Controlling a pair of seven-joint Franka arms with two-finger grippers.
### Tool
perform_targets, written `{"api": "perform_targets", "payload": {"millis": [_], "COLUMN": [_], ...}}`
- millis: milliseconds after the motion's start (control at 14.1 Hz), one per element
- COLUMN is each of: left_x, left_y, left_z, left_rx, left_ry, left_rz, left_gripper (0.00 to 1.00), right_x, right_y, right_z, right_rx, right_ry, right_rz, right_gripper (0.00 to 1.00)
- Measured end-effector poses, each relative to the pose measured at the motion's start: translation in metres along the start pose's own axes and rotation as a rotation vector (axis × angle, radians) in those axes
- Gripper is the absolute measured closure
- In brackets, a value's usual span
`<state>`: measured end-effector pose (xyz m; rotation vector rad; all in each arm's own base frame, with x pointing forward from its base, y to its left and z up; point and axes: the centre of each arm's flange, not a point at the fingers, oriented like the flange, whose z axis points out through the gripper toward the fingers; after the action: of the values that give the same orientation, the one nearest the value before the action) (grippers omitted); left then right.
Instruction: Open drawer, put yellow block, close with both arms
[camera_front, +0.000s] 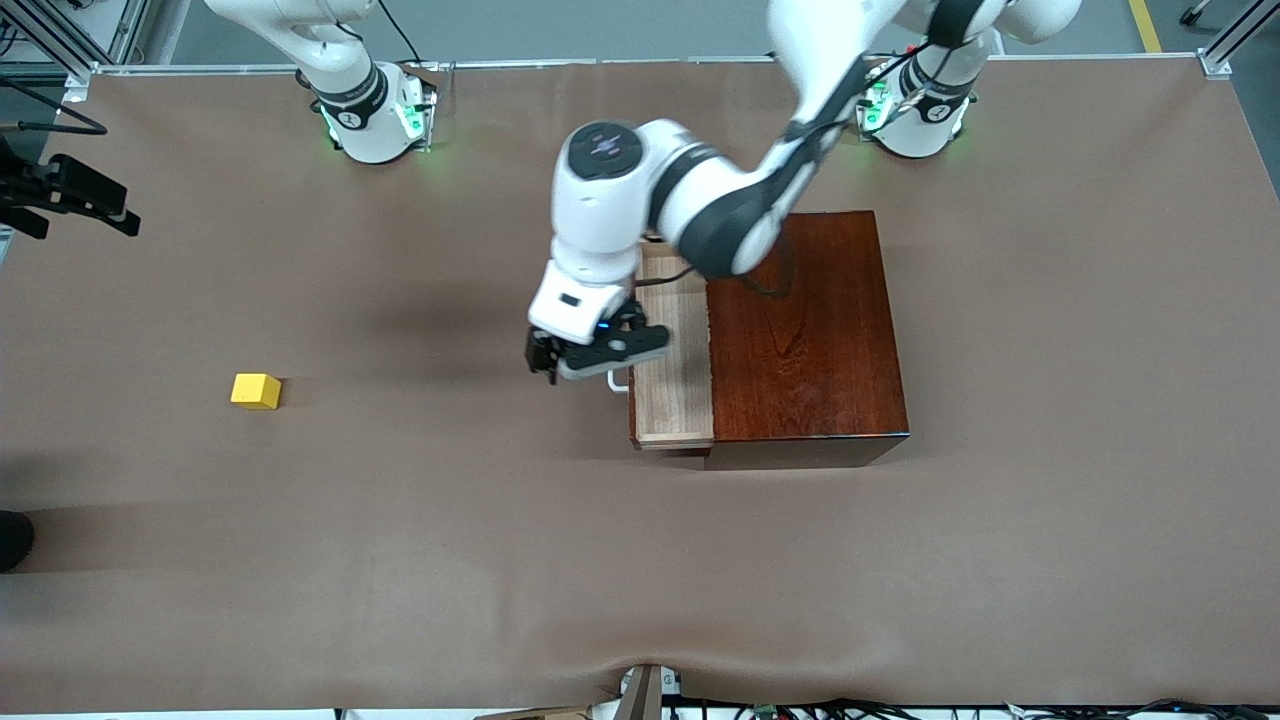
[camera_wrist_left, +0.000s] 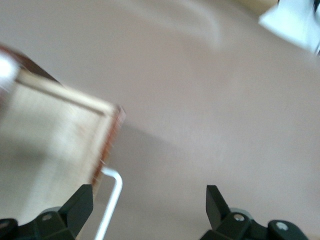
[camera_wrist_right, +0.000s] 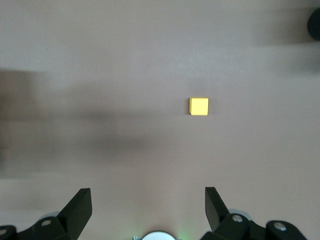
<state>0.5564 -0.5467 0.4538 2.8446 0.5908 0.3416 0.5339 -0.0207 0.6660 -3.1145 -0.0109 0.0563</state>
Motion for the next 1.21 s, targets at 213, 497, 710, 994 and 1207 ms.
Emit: {"api": "perform_targets", "payload": {"millis": [213,497,710,994,1207], "left_x": [0.076,0.166,0.222,0.273,0.274], "left_y": [-0.038,-0.117,-0.187,-0.282,-0.319], "left_z": [-0.081,-0.125,-0.144,-0.174,-0.19], "left_rx": [0.012,0.117,0.21,0.259,0.269], "left_ry": [0.03,0.009,-0.06,-0.141,-0.172], "left_rz": [-0.02,0.043,0.152,0.288,0.303], "left_gripper": [0.0,0.0,0.0,0.0,0.0], "right_x": [0.021,0.049,0.06,0.08,0.097], "right_y": [0.009,0.032,0.032,0.042,0.059], "right_z": [0.013,0.053,0.071,0.115,0.159], "right_rx": [-0.003,-0.002,-0.001,0.003,0.008], "right_ry": [0.052,0.017,-0.001,-0.065,-0.112], "right_rz": [0.013,0.025,0.023,0.037,0.061], "right_gripper": [0.0,0.0,0.0,0.0,0.0]}}
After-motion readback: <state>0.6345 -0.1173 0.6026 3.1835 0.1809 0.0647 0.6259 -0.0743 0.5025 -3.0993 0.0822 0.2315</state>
